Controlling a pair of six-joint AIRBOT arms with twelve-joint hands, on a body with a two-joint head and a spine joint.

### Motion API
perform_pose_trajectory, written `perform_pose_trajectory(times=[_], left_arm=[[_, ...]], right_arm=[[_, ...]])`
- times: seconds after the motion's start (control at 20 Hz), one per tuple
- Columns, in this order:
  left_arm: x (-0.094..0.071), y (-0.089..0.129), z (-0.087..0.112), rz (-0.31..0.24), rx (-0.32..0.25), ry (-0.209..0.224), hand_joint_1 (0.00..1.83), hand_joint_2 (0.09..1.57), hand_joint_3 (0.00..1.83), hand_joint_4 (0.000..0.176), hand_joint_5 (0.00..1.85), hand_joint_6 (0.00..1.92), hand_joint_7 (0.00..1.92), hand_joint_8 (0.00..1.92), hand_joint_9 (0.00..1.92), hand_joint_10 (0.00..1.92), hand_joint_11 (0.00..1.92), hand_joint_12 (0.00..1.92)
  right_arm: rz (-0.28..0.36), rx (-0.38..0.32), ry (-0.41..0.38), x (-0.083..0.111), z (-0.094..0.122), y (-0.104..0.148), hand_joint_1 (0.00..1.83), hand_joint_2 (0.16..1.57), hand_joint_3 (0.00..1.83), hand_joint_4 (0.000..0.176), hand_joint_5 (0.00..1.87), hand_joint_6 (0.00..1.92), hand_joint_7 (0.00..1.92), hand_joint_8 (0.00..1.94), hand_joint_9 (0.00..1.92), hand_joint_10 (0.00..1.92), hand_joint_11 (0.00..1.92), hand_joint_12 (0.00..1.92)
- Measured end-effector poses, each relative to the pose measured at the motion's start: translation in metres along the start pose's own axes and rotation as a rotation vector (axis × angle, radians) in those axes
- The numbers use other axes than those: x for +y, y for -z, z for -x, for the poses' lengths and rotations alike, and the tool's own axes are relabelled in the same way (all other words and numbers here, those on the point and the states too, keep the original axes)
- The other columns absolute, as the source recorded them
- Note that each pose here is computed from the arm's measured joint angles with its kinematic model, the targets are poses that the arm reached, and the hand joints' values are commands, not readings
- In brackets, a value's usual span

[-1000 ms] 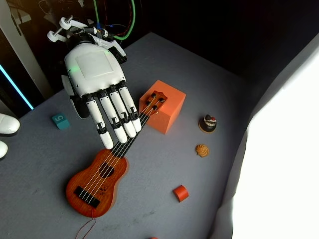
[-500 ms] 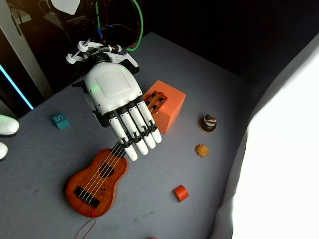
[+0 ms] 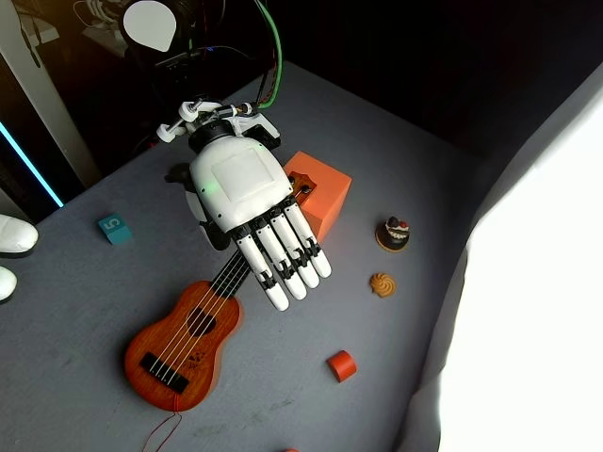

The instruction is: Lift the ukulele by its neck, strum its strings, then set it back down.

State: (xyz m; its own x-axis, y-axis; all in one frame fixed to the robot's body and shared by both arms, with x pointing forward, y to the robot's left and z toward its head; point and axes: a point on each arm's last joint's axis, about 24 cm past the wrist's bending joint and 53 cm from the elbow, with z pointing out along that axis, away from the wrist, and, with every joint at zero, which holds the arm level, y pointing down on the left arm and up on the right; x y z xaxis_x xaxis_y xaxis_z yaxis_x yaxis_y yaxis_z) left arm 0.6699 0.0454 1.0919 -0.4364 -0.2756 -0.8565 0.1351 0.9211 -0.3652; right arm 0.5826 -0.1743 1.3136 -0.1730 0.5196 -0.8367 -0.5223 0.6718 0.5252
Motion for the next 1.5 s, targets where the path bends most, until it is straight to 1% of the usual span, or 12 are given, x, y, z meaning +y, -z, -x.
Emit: perform_pose_trajectory(times=[0.2, 0.3, 0.45, 0.6, 0.65, 0.75, 0.85, 1.0, 1.2, 1.25, 1.3, 1.5], left_arm=[[0.005, -0.008, -0.005, 0.006, 0.005, -0.015, 1.04, 1.02, 0.01, 0.002, 0.0, 0.0, 0.0, 0.0, 0.0, 0.0, 0.0, 0.0], [0.002, -0.011, -0.007, -0.001, 0.009, -0.016, 1.01, 1.02, 0.01, 0.002, 0.0, 0.0, 0.0, 0.0, 0.0, 0.0, 0.0, 0.0], [0.003, -0.015, -0.009, -0.005, 0.009, -0.03, 1.03, 1.03, 0.01, 0.0, 0.0, 0.0, 0.0, 0.0, 0.0, 0.0, 0.0, 0.0], [0.007, -0.017, -0.016, 0.001, 0.021, -0.035, 1.05, 1.05, 0.02, 0.0, 0.0, 0.0, 0.0, 0.0, 0.0, 0.0, 0.0, 0.0], [0.008, -0.018, -0.016, 0.001, 0.018, -0.044, 1.06, 1.05, 0.01, 0.0, 0.0, 0.0, 0.0, 0.0, 0.0, 0.0, 0.0, 0.0], [0.012, -0.019, -0.017, 0.009, 0.021, -0.044, 1.07, 1.06, 0.02, 0.0, 0.0, 0.0, 0.0, 0.0, 0.0, 0.0, 0.0, 0.0], [0.016, -0.02, -0.018, 0.015, 0.021, -0.048, 1.05, 1.05, 0.01, 0.0, 0.0, 0.0, 0.0, 0.0, 0.0, 0.0, 0.0, 0.0], [0.021, -0.021, -0.021, 0.023, 0.025, -0.055, 1.08, 1.08, 0.02, 0.0, 0.0, 0.0, 0.0, 0.0, 0.0, 0.0, 0.0, 0.0], [0.018, -0.023, -0.025, 0.012, 0.036, -0.057, 1.07, 1.09, 0.02, 0.0, 0.0, 0.0, 0.0, 0.0, 0.0, 0.0, 0.0, 0.0], [0.019, -0.022, -0.026, 0.01, 0.037, -0.063, 1.06, 1.12, 0.04, 0.0, 0.0, 0.0, 0.0, 0.0, 0.0, 0.0, 0.0, 0.0], [0.019, -0.022, -0.028, 0.011, 0.039, -0.066, 1.05, 1.12, 0.03, 0.0, 0.0, 0.0, 0.0, 0.0, 0.0, 0.0, 0.0, 0.0], [0.019, -0.022, -0.029, 0.009, 0.04, -0.073, 1.06, 1.12, 0.03, 0.0, 0.0, 0.0, 0.0, 0.0, 0.0, 0.0, 0.0, 0.0]], right_arm=[[0.001, 0.0, 0.0, 0.0, 0.0, 0.0, 0.03, 1.29, 0.0, 0.0, 0.07, 0.03, 0.06, 0.0, 0.01, 0.0, 0.0, 0.0], [0.0, 0.0, -0.001, 0.0, 0.0, 0.0, 0.02, 1.29, 0.01, 0.0, 0.07, 0.03, 0.05, 0.0, 0.0, 0.0, 0.0, 0.0], [-0.001, 0.0, -0.001, 0.0, 0.0, 0.0, 0.05, 1.28, 0.0, 0.0, 0.1, 0.04, 0.09, 0.01, 0.02, 0.01, 0.0, 0.0], [0.0, 0.0, 0.0, 0.0, 0.0, 0.0, 0.09, 1.28, 0.0, 0.0, 0.1, 0.04, 0.11, 0.02, 0.04, 0.02, 0.0, 0.0], [0.001, 0.0, 0.0, 0.0, 0.0, 0.0, 0.08, 1.28, 0.0, 0.0, 0.09, 0.03, 0.1, 0.01, 0.04, 0.02, 0.0, 0.0], [0.0, 0.0, 0.0, 0.0, 0.0, 0.0, 0.06, 1.28, 0.0, 0.0, 0.09, 0.03, 0.09, 0.01, 0.04, 0.02, 0.0, 0.0], [0.001, 0.0, 0.0, 0.0, 0.0, 0.0, 0.09, 1.28, 0.0, 0.0, 0.1, 0.03, 0.11, 0.01, 0.05, 0.02, 0.0, 0.0], [0.0, -0.001, -0.001, 0.0, 0.0, 0.0, 0.06, 1.28, 0.0, 0.0, 0.1, 0.03, 0.1, 0.0, 0.04, 0.01, 0.0, 0.0], [0.003, 0.002, -0.001, 0.001, -0.001, 0.0, 0.08, 1.28, 0.0, 0.0, 0.08, 0.02, 0.1, 0.0, 0.05, 0.02, 0.0, 0.0], [0.003, 0.002, -0.002, 0.001, -0.001, 0.0, 0.08, 1.28, 0.0, 0.0, 0.11, 0.03, 0.11, 0.01, 0.06, 0.02, 0.0, 0.0], [0.003, 0.002, -0.002, 0.001, -0.001, 0.0, 0.08, 1.28, 0.0, 0.0, 0.12, 0.04, 0.13, 0.01, 0.06, 0.02, 0.0, 0.0], [0.003, 0.002, -0.002, 0.001, -0.001, 0.0, 0.08, 1.28, 0.0, 0.0, 0.09, 0.02, 0.11, 0.0, 0.05, 0.02, 0.0, 0.0]])
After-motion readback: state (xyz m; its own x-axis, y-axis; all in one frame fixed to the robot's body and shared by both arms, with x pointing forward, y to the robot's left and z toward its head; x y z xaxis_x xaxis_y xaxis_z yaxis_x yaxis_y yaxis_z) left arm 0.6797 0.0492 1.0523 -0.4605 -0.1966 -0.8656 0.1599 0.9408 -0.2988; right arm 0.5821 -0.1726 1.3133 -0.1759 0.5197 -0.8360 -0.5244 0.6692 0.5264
